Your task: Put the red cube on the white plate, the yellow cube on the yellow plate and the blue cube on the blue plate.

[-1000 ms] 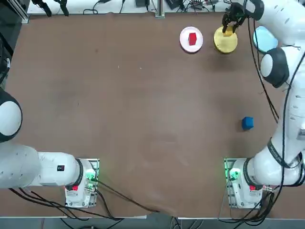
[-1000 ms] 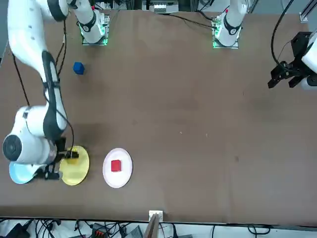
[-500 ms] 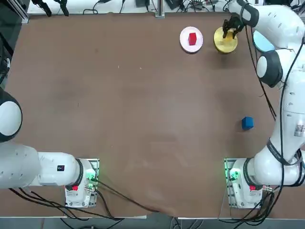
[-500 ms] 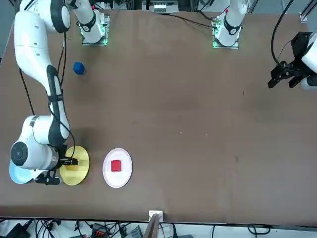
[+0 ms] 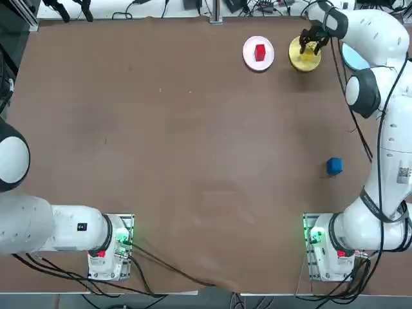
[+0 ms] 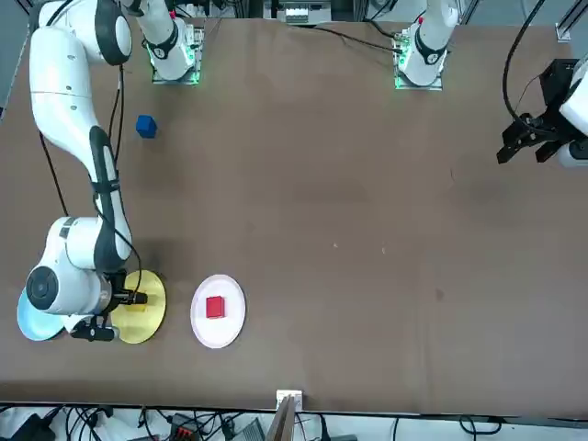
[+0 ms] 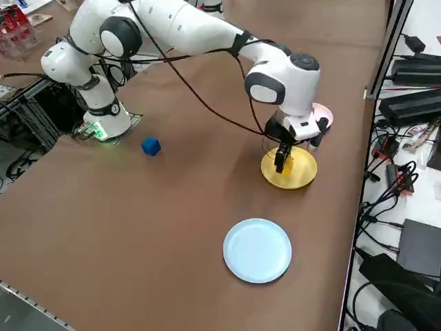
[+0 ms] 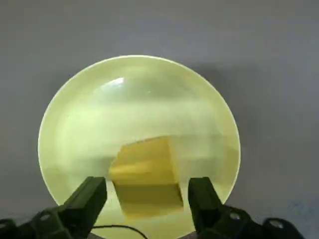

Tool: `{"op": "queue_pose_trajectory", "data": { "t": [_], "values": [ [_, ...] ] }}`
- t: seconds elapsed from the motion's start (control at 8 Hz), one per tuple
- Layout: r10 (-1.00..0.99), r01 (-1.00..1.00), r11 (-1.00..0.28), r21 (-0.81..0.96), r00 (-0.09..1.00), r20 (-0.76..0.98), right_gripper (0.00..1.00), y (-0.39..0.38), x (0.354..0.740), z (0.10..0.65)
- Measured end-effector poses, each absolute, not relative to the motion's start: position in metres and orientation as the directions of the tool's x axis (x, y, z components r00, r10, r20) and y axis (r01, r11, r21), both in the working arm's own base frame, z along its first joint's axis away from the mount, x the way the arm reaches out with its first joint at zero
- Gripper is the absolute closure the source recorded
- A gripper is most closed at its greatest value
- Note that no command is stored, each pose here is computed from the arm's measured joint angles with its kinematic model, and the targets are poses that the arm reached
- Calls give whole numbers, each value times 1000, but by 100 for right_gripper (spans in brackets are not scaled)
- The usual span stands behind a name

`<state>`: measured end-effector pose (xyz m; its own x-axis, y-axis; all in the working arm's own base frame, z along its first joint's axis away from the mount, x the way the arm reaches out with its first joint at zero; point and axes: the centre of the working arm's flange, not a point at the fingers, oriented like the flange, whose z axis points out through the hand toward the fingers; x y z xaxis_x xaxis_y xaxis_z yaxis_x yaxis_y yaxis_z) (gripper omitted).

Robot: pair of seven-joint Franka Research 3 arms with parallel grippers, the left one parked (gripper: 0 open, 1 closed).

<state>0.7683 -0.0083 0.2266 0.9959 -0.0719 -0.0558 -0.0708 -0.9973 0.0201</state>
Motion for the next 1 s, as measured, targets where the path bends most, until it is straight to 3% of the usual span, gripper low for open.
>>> {"op": "queue_pose_trajectory", "data": {
  "t": [0.25,0.5,1.0],
  "values": [
    [-66,-66,-998,15,998,-5,0,-4,776,258],
    [-66,-67,-998,10,997,40,0,-4,776,333],
    [-52,-52,-999,2,998,-43,0,-3,714,507]
  ]
}}
